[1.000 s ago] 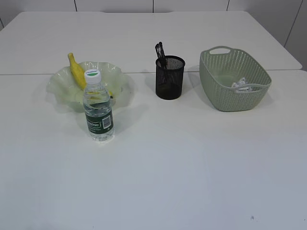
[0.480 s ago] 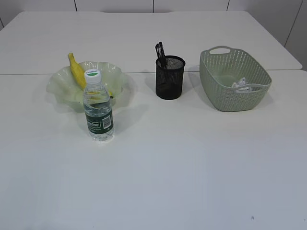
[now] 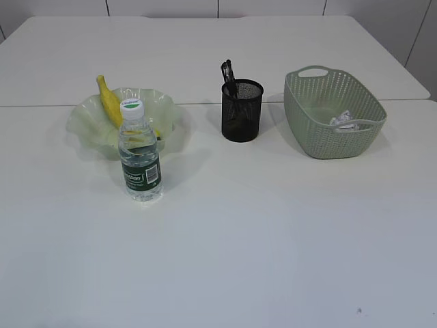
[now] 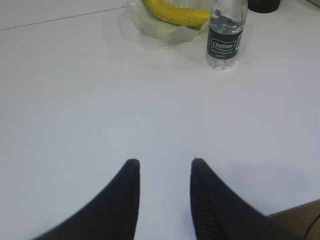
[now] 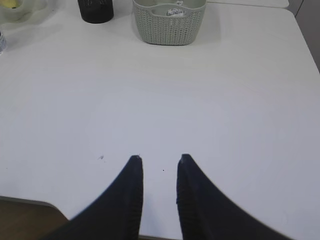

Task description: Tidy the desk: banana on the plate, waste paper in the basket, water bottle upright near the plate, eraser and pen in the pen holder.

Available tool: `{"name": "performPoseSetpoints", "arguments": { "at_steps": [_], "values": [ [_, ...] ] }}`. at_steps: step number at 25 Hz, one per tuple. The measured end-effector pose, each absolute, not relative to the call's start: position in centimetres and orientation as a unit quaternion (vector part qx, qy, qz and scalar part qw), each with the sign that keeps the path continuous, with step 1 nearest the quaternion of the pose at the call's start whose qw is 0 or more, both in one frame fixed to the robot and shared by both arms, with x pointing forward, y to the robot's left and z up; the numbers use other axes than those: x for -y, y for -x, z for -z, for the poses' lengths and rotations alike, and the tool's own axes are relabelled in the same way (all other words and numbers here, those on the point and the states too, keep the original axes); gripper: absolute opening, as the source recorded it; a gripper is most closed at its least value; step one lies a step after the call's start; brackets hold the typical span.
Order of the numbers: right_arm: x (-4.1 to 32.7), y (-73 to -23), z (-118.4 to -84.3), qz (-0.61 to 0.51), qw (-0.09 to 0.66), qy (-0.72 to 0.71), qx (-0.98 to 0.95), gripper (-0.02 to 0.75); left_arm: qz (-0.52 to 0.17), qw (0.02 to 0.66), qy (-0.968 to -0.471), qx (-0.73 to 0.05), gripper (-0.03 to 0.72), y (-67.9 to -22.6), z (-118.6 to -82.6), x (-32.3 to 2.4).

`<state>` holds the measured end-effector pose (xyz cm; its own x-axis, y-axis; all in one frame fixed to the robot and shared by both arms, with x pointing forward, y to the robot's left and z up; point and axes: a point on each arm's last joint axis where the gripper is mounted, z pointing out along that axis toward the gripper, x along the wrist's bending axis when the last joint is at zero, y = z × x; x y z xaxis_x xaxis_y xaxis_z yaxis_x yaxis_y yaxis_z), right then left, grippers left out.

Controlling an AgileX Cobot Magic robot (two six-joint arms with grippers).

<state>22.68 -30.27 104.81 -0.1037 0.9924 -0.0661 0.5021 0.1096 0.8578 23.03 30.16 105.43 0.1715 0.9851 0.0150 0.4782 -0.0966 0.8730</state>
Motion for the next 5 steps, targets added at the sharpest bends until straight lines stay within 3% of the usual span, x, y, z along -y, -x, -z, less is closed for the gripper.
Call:
{"name": "performPoseSetpoints", "arguments": {
  "at_steps": [5],
  "values": [
    [30.27, -22.67, -104.81, -0.348, 0.352, -0.569, -0.656, 0.176, -0.331, 0.383, -0.663, -0.552, 0.239, -23.03, -105.43, -30.16]
  ]
}}
